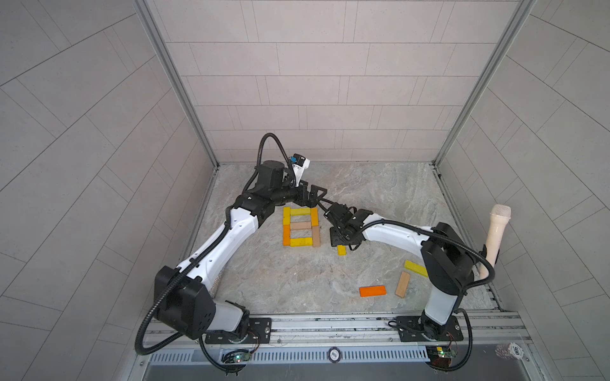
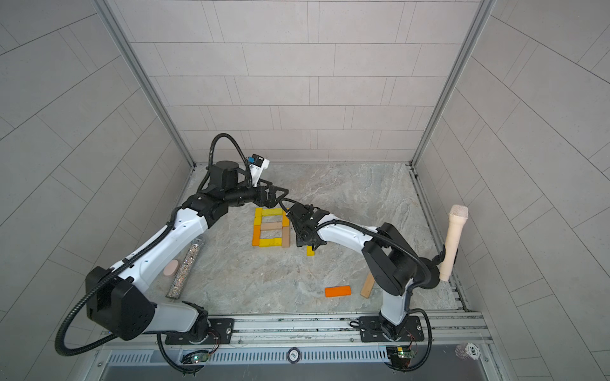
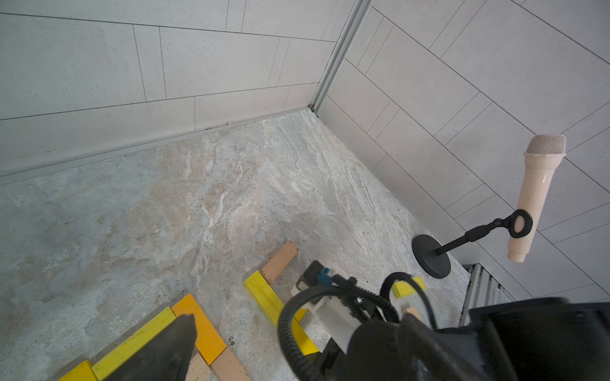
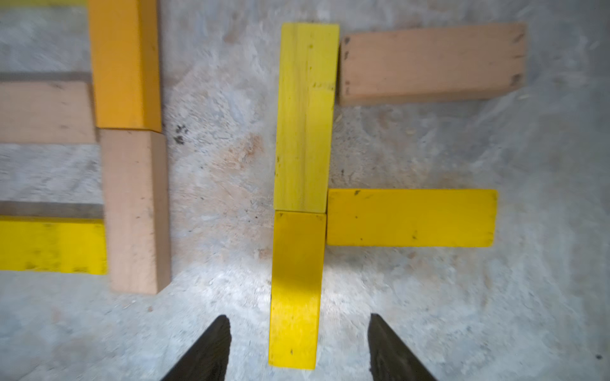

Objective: Assemble the number 8 with building blocks
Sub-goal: Assemble the building block at the center of the board, then adjust the building block at the center of the board.

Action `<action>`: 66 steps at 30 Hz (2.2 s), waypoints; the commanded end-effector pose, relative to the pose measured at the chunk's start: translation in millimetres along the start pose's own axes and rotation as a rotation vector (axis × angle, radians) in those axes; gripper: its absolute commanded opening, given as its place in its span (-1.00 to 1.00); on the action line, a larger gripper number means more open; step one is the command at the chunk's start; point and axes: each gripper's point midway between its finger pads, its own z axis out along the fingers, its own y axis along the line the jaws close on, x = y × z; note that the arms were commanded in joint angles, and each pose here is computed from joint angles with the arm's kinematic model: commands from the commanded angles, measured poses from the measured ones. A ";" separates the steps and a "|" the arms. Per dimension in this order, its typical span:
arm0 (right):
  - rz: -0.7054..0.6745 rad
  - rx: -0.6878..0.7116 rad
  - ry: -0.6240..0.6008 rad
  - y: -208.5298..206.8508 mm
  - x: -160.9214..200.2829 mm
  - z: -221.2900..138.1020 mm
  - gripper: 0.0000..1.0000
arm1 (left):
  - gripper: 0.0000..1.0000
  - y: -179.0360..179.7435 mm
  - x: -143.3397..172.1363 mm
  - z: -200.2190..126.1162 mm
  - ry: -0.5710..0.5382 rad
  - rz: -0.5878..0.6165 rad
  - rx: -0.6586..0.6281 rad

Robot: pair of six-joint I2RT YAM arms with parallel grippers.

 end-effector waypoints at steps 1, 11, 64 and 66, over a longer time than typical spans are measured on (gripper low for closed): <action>-0.020 -0.021 -0.087 -7.1 -8.8 -31.8 0.53 | 1.00 -8.3 -9.0 -8.3 -0.035 0.027 0.014; -0.063 -0.123 -0.247 -29.2 -4.7 -93.6 0.99 | 1.00 -31.4 18.9 -20.1 0.026 0.025 -0.027; 0.020 -0.109 -0.466 -154.8 85.5 -161.8 0.75 | 0.69 -221.1 302.7 96.5 0.495 0.411 0.155; 0.043 -0.092 -0.473 -160.6 85.6 -165.1 0.74 | 0.66 -220.8 306.1 99.6 0.509 0.426 0.155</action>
